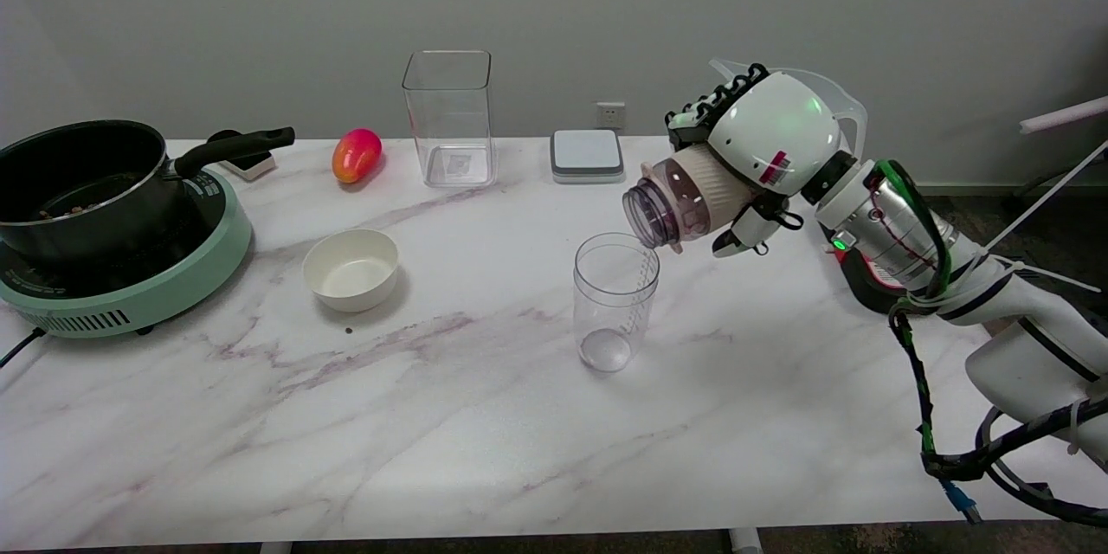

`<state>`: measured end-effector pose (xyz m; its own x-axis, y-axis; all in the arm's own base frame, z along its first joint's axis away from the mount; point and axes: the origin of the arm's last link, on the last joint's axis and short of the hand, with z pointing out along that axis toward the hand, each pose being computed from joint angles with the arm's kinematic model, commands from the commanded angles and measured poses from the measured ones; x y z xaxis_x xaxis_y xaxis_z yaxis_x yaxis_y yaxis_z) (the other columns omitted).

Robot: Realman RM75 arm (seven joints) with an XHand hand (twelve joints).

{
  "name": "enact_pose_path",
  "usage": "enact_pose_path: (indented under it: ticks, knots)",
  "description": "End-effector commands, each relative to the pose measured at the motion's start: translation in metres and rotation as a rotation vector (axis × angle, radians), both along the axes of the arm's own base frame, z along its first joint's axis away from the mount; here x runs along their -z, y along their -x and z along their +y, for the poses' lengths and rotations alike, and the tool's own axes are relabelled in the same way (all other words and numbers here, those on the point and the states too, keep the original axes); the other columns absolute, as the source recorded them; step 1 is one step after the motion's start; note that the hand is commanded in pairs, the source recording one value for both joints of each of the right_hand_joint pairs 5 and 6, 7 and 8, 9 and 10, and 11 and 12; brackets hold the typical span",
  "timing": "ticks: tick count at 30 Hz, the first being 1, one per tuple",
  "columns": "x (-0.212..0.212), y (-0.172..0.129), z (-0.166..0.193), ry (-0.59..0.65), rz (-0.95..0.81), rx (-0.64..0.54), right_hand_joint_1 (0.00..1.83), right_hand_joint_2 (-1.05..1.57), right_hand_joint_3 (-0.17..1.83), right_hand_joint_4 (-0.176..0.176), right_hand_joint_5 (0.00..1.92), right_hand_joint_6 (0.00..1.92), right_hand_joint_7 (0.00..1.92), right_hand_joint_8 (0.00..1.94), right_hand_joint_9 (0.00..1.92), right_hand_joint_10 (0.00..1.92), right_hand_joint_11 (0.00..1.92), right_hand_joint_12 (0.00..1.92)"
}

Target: Pour the candy into the cup.

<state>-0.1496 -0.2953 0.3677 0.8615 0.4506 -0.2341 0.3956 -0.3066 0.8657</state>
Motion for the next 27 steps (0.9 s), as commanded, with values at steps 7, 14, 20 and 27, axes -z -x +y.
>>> enact_pose_path:
  ticks: [7,14,20,27]
  knots:
    - [0.0011,0.0008,0.0000,0.019,0.087,-0.044,1.29,1.52,0.29,0.000,1.92,1.92,1.86,1.86,1.58,1.58,1.38,1.38]
    - [0.0037,-0.0016,0.0003,0.015,0.102,-0.065,1.28,1.53,0.29,0.000,1.92,1.92,1.86,1.86,1.58,1.58,1.38,1.38]
    - [0.0052,-0.0046,0.0008,0.013,0.117,-0.089,1.27,1.54,0.28,0.000,1.92,1.92,1.86,1.86,1.58,1.58,1.38,1.38]
    - [0.0089,-0.0056,0.0034,0.007,0.147,-0.128,1.27,1.55,0.28,0.000,1.92,1.92,1.86,1.86,1.58,1.58,1.38,1.38]
